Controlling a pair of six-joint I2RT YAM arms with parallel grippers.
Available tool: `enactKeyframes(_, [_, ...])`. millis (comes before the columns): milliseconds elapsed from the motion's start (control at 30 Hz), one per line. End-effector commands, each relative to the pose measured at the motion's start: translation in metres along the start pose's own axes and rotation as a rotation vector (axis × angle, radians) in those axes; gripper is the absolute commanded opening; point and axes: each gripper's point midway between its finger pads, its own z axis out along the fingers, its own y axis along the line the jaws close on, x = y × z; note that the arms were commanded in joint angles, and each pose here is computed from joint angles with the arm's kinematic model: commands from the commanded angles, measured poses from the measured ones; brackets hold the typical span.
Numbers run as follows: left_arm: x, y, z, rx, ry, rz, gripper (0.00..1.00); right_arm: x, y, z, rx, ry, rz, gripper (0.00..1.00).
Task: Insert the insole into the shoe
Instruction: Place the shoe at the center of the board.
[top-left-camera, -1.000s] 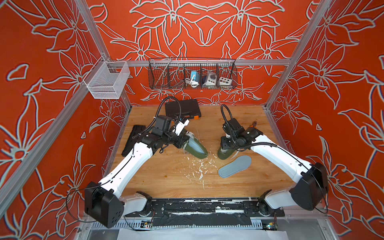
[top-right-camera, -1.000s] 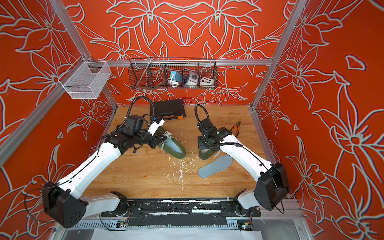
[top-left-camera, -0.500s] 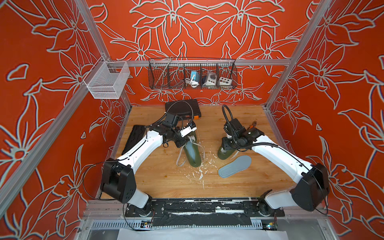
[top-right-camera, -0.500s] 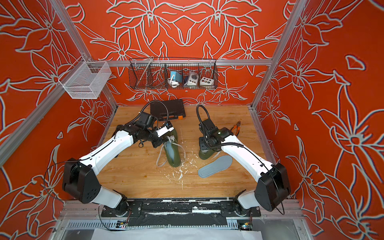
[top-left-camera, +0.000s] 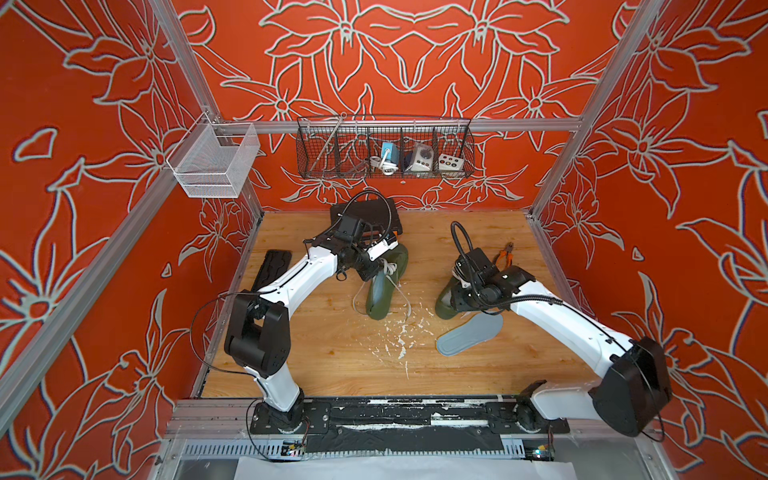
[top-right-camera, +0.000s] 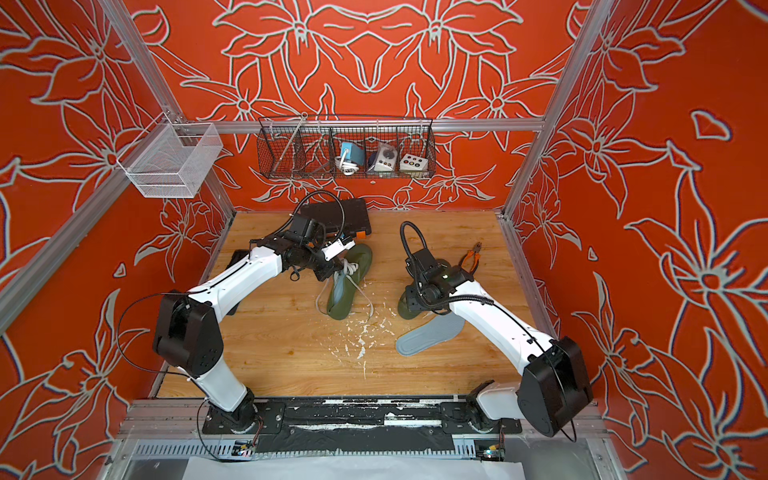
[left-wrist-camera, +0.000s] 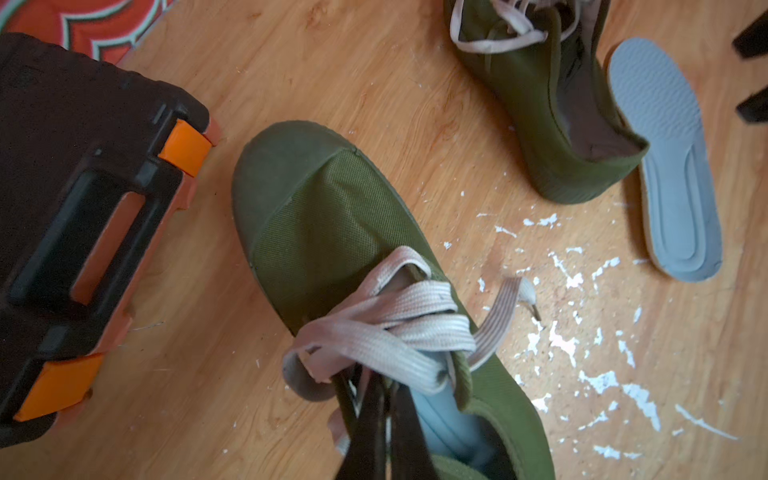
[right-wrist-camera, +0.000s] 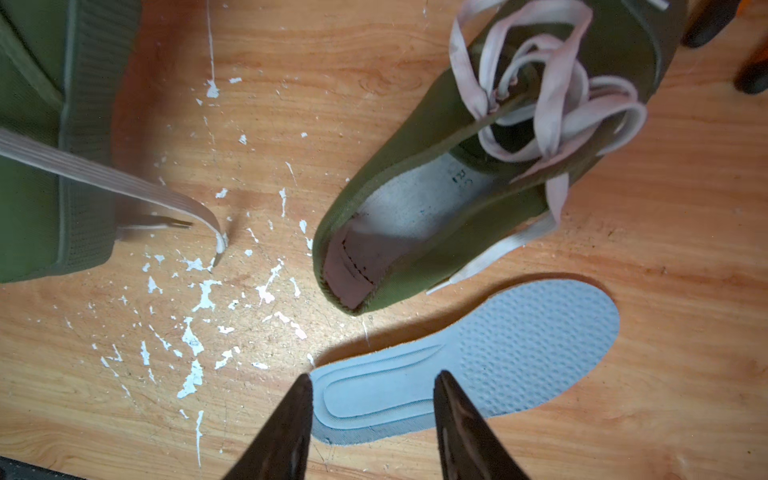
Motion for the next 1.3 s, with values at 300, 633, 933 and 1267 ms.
enactKeyframes(300, [-0.053,0.007,0.037,0.045,-0.100,-0.011,0.00,0.025,-0.025,-0.002,0.006,0.009,0.154,0.53])
enactKeyframes(633, [-0.047,0.015,0.066,-0.008,0.012,0.140,0.00,0.060,-0.056,0.005,0.015,0.004,0.364,0.69])
enactKeyframes(933, [-0.057,0.016,0.043,-0.017,-0.003,0.123,0.00,0.071,-0.061,0.015,0.012,0.045,0.385,0.70])
enactKeyframes(1267, [-0.039,0.019,0.068,0.017,0.030,0.030,0.35,0.098,-0.073,0.038,-0.006,0.105,0.550,0.77])
